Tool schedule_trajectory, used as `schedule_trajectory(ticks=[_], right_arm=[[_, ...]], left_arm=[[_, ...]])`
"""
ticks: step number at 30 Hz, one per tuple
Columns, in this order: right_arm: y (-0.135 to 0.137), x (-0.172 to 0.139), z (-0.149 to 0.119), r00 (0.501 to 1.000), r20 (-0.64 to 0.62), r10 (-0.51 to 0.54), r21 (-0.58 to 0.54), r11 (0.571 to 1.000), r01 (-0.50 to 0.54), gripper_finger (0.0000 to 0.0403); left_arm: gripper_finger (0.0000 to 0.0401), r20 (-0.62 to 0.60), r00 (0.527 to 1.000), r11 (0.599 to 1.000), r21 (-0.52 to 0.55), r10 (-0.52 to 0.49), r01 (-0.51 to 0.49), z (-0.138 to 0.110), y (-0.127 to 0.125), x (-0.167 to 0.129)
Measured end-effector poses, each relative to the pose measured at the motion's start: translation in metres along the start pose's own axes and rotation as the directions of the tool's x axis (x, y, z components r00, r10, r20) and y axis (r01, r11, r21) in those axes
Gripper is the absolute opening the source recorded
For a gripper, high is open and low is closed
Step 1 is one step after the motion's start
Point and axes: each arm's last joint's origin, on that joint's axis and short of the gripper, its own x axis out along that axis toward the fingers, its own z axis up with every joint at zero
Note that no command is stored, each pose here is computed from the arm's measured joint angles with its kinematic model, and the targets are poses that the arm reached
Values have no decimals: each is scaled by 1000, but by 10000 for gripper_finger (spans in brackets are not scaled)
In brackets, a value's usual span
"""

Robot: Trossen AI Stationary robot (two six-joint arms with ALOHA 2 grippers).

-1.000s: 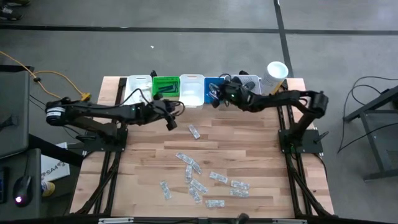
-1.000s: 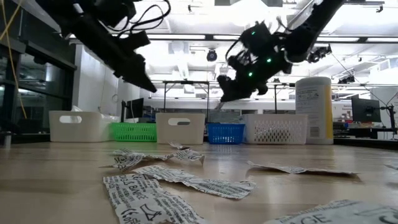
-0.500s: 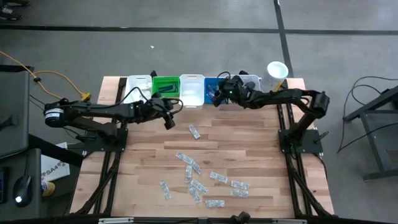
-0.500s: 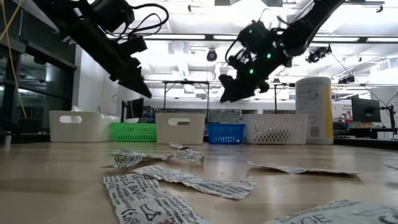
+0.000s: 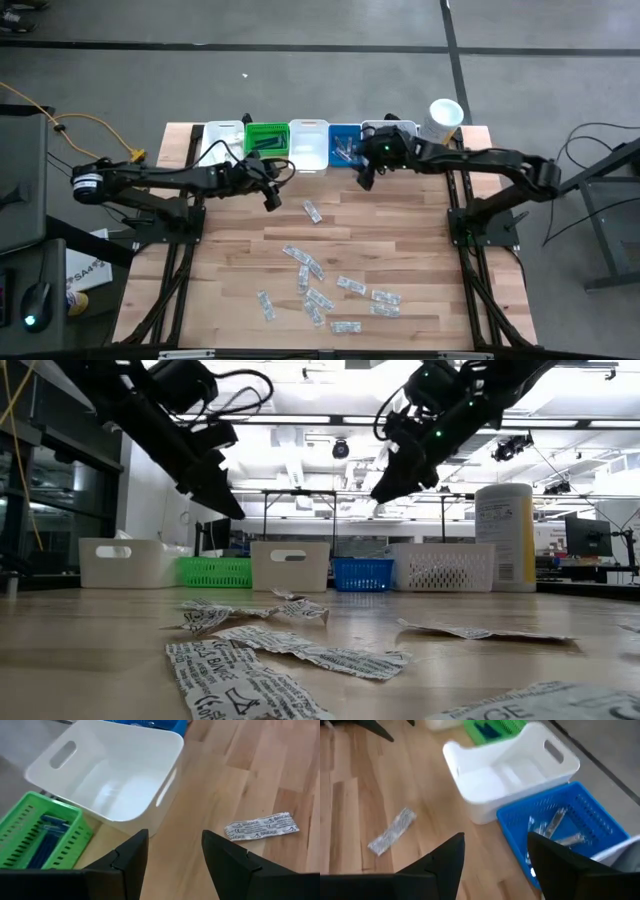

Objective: Pick & Place Travel size toiletries
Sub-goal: Put the white bandage into the middle white bin

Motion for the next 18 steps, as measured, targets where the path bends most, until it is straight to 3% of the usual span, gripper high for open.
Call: schedule_trajectory(ticks=[7, 13, 18], right_arm=[[4, -5, -4, 999, -54, 1, -21, 1000, -2, 199], [4, -5, -5, 998, -64, 1, -47, 999, -4, 190], [3, -6, -9, 995, -100, -13, -58, 998, 7, 188]], left_arm=[[184, 26, 999, 999, -35, -25, 25, 1, -7, 21], [189, -63, 998, 997, -80, -21, 16, 17, -14, 41], [222, -156, 987, 996, -86, -28, 15, 33, -19, 56]])
